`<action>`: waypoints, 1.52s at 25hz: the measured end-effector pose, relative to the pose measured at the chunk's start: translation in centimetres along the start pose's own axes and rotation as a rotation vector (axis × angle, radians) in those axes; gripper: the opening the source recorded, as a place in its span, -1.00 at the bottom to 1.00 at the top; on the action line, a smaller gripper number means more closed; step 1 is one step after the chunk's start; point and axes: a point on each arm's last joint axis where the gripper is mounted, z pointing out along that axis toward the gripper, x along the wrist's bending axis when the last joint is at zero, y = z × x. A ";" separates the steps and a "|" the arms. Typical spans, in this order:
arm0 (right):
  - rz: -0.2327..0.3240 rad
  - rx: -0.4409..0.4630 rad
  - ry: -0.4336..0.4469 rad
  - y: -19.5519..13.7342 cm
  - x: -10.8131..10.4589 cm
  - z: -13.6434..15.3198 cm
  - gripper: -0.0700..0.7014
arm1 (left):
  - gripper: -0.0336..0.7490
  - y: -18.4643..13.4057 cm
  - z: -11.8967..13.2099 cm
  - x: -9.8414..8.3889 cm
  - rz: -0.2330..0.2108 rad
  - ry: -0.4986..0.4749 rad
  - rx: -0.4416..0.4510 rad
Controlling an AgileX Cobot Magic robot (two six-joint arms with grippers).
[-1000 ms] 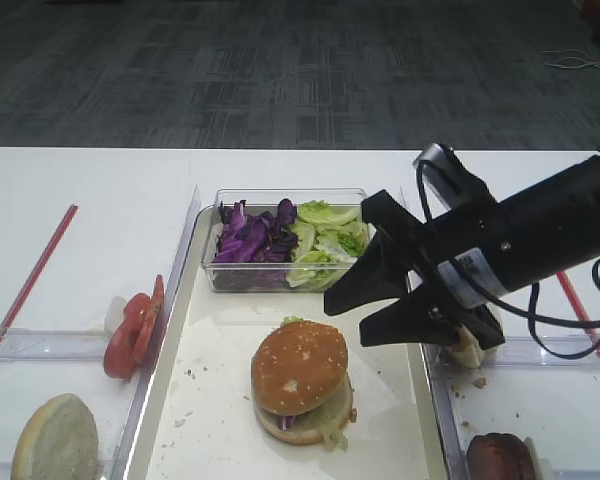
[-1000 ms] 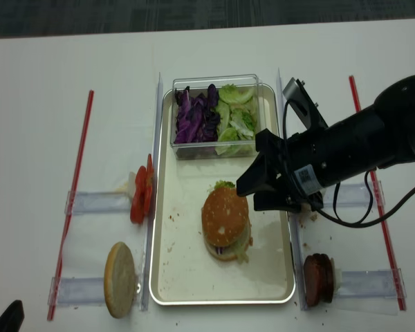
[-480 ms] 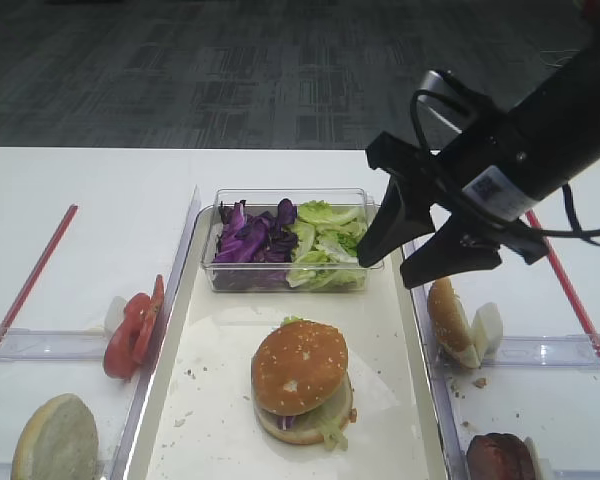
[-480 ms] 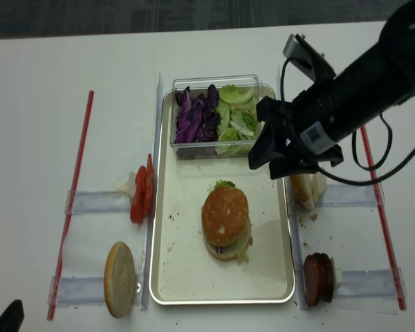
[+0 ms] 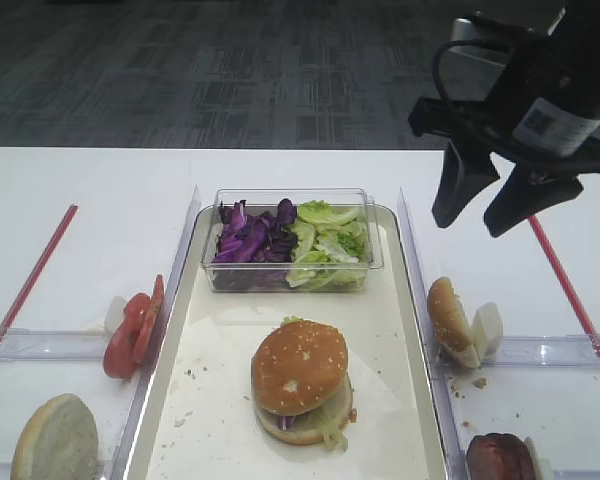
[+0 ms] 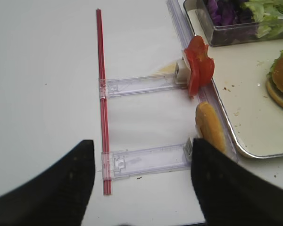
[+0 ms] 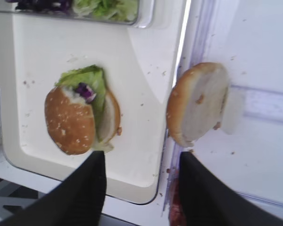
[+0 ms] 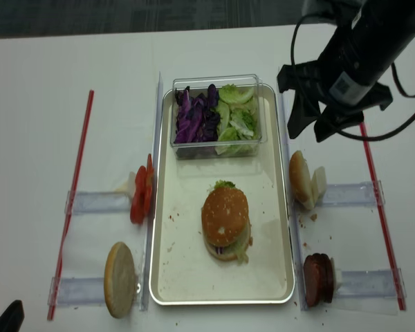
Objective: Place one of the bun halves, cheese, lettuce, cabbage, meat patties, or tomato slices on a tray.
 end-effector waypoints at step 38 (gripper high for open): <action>0.149 -0.104 -0.321 1.0 -11.8 -4.9 0.17 | 0.16 0.0 0.0 0.0 0.000 0.000 0.000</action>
